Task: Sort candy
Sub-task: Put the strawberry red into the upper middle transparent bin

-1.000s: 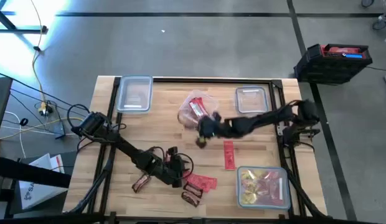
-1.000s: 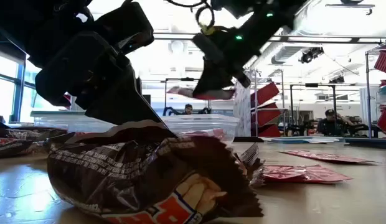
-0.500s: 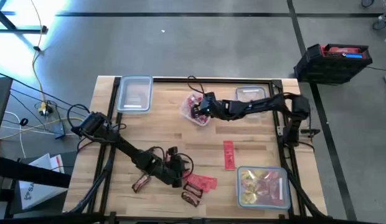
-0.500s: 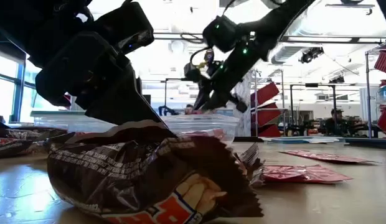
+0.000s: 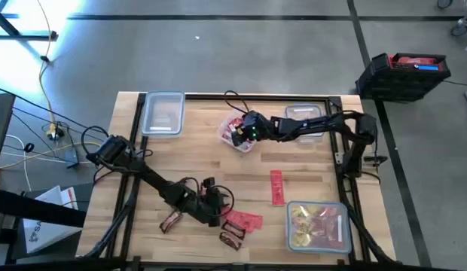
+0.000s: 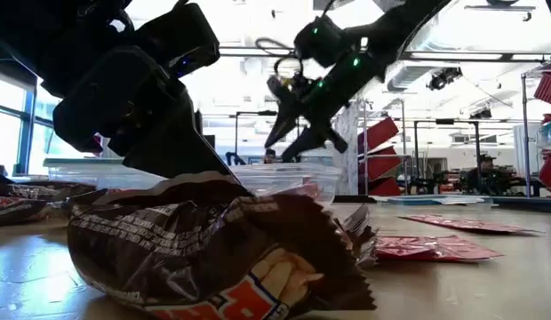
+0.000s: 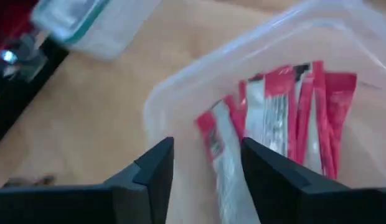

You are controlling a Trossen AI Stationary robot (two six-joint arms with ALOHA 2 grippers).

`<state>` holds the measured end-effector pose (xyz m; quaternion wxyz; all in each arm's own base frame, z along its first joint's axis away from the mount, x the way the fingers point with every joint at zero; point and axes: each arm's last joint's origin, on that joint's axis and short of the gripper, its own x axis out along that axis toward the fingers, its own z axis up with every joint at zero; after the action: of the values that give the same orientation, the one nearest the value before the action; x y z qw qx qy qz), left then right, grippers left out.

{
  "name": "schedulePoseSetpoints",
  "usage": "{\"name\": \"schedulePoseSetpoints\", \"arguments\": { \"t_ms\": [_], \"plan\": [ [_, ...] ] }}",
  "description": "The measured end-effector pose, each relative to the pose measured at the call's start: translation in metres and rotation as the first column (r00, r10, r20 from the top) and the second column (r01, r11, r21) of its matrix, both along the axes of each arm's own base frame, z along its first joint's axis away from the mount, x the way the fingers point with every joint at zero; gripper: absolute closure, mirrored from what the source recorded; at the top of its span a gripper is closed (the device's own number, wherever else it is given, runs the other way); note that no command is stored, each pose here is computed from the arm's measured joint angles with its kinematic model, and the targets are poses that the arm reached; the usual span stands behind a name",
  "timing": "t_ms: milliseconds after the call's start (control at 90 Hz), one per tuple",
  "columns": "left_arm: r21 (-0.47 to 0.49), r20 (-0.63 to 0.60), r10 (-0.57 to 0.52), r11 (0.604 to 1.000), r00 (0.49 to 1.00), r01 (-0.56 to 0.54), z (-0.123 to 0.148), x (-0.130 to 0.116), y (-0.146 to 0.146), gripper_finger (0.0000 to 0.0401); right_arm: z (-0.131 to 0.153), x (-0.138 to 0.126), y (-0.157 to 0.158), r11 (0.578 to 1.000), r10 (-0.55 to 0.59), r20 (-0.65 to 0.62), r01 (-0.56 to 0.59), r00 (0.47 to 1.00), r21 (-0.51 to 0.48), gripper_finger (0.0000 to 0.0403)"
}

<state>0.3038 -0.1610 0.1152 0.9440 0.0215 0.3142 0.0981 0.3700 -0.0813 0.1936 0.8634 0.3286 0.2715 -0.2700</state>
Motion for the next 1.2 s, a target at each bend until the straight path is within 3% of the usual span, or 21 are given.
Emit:
{"name": "schedulePoseSetpoints", "arguments": {
  "t_ms": [211, 389, 600, 800, 978, 1200],
  "plan": [
    [-0.006, -0.005, 0.007, 1.0, 1.0, -0.007, -0.001, -0.001, 0.0, 0.0275, 0.03, -0.024, 0.047, 0.995, -0.009, -0.125, -0.004, 0.992, -0.103, 0.0263],
    [-0.009, 0.001, 0.008, 1.0, 1.0, -0.008, 0.0, -0.001, 0.0, 0.0275, 0.026, -0.051, 0.096, 0.998, -0.039, -0.316, 0.024, 0.948, -0.052, 0.0264],
    [-0.009, 0.006, 0.011, 1.0, 1.0, -0.011, 0.0, 0.0, 0.0, 0.0275, 0.015, -0.071, 0.147, 0.996, -0.071, -0.41, 0.087, 0.909, 0.021, 0.0221],
    [-0.012, 0.01, 0.019, 1.0, 1.0, -0.019, 0.0, 0.0, 0.0, 0.0275, 0.006, -0.097, 0.184, 0.952, -0.252, -0.456, 0.304, 0.853, 0.042, 0.0169],
    [-0.012, 0.01, 0.021, 1.0, 1.0, -0.021, 0.0, 0.0, 0.0, 0.0275, -0.013, -0.107, 0.2, 0.934, -0.285, -0.433, 0.349, 0.855, 0.074, 0.0134],
    [-0.007, 0.012, 0.027, 1.0, 1.0, -0.027, 0.0, 0.0, 0.001, 0.0275, -0.048, -0.106, 0.183, 0.943, -0.273, -0.476, 0.329, 0.836, 0.038, 0.012]
  ]
}}
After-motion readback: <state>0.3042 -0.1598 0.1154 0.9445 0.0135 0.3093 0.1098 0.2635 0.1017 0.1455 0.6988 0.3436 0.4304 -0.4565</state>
